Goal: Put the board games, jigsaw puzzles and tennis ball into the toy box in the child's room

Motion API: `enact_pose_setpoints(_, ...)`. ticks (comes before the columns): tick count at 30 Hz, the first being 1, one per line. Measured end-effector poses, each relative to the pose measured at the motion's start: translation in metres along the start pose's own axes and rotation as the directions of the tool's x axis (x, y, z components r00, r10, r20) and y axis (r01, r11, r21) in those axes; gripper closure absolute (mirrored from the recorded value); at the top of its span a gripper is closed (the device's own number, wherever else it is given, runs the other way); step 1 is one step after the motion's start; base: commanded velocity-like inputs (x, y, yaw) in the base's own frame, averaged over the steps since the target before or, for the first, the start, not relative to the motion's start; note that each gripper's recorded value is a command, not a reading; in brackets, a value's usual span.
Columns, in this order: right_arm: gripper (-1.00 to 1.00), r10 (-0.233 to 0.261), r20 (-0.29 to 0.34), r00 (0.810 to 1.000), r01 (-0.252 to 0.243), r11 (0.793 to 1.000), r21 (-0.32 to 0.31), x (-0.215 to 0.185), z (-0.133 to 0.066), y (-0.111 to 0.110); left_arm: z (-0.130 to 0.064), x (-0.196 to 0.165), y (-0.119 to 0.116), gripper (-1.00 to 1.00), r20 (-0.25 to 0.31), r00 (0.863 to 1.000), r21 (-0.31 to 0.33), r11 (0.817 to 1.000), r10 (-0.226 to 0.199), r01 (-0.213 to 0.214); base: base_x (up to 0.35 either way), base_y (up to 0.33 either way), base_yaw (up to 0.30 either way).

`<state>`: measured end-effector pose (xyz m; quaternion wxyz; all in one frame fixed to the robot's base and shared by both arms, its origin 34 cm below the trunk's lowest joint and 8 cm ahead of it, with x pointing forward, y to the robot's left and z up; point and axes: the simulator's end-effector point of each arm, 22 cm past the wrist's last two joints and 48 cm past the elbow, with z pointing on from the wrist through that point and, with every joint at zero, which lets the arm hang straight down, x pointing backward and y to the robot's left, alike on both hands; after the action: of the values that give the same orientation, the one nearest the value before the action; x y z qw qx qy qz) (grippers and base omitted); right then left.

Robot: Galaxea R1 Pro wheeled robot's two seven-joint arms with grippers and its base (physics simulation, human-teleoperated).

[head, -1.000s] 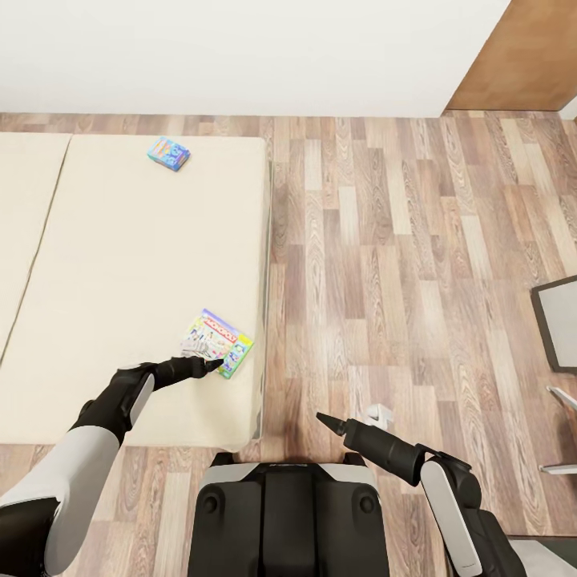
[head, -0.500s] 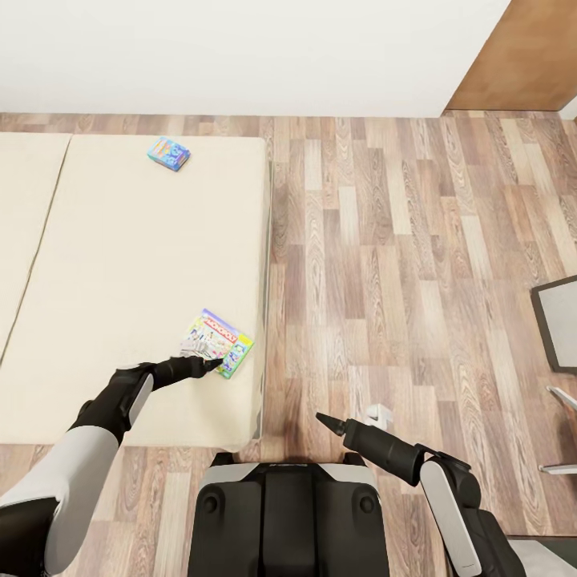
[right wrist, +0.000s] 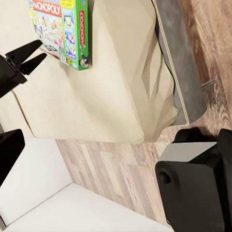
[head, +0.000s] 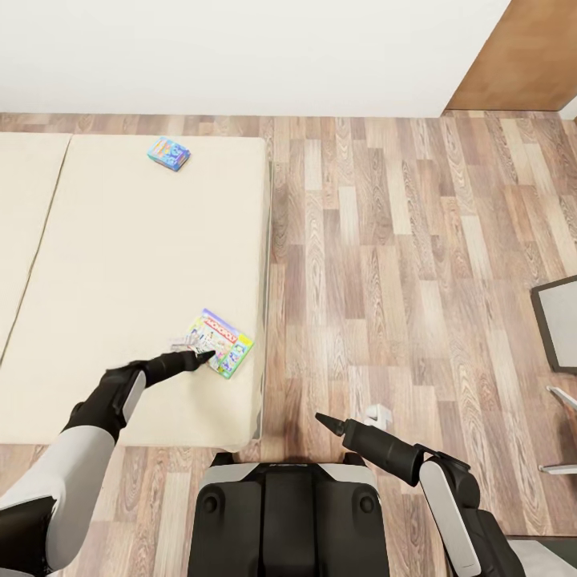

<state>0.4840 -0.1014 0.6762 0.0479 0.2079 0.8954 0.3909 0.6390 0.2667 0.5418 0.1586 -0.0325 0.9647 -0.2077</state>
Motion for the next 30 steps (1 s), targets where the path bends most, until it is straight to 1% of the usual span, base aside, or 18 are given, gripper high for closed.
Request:
enact_pose_setpoints(6, -1.0, -0.001, -0.001, 1.0, 0.001, 1.0, 0.0, 0.0, 0.0, 0.0, 0.0, -0.004, 0.0, -1.0, 0.009, 1.0, -0.006, 1.0, 0.003, -0.003, 0.0, 0.0, 0.0)
enact_pose_setpoints(10, -1.0, -0.001, -0.001, 1.0, 0.001, 1.0, 0.0, 0.0, 0.0, 0.0, 0.0, -0.007, 0.009, -1.0, 0.014, 1.0, -0.051, 0.999, 0.004, -0.004, 0.0, 0.0, 0.0)
enact_pose_setpoints(14, -1.0, -0.001, -0.001, 1.0, 0.001, 1.0, 0.001, 0.0, 0.0, 0.0, 0.006, -0.012, 0.004, -1.0, 0.019, 1.0, -0.068, 0.998, 0.002, -0.001, 0.0, 0.0, 0.0)
enact_pose_setpoints(17, -1.0, -0.001, -0.001, 1.0, 0.001, 1.0, 0.006, 0.0, 0.0, -0.001, 0.008, -0.014, 0.006, -1.0, 0.017, 1.0, -0.099, 0.995, -0.001, 0.003, 0.0, 0.0, 0.0)
enact_pose_setpoints(20, -1.0, 0.0, 0.0, 1.0, 0.0, 1.0, 0.029, 0.0, 0.0, -0.006, 0.008, -0.021, 0.015, -1.0, 0.02, 1.0, -0.146, 0.989, 0.0, 0.003, 0.0, 0.0, 0.0)
enact_pose_setpoints(22, -1.0, -0.001, 0.002, 1.0, 0.001, 0.999, 0.044, 0.0, 0.0, -0.01, 0.008, -0.024, 0.016, -1.0, 0.022, 1.0, -0.157, 0.988, 0.002, 0.002, 0.0, 0.0, 0.0)
enact_pose_setpoints(23, -1.0, -0.003, 0.006, 1.0, 0.002, 0.999, 0.047, -0.001, 0.0, -0.01, 0.008, -0.025, 0.017, -1.0, 0.023, 1.0, -0.158, 0.987, 0.002, 0.002, 0.0, 0.0, 0.0)
enact_pose_setpoints(27, -1.0, -0.028, 0.058, 0.998, 0.025, 0.998, 0.055, -0.013, 0.0, -0.012, 0.007, -0.027, 0.019, -1.0, 0.025, 1.0, -0.166, 0.986, 0.004, 0.0, 0.0, 0.0, 0.0)
enact_pose_setpoints(30, -1.0, -0.036, 0.075, 0.997, 0.032, 0.998, 0.056, -0.017, 0.0, -0.011, 0.006, -0.028, 0.02, -1.0, 0.028, 1.0, -0.168, 0.986, 0.006, -0.002, 0.0, 0.0, 0.0)
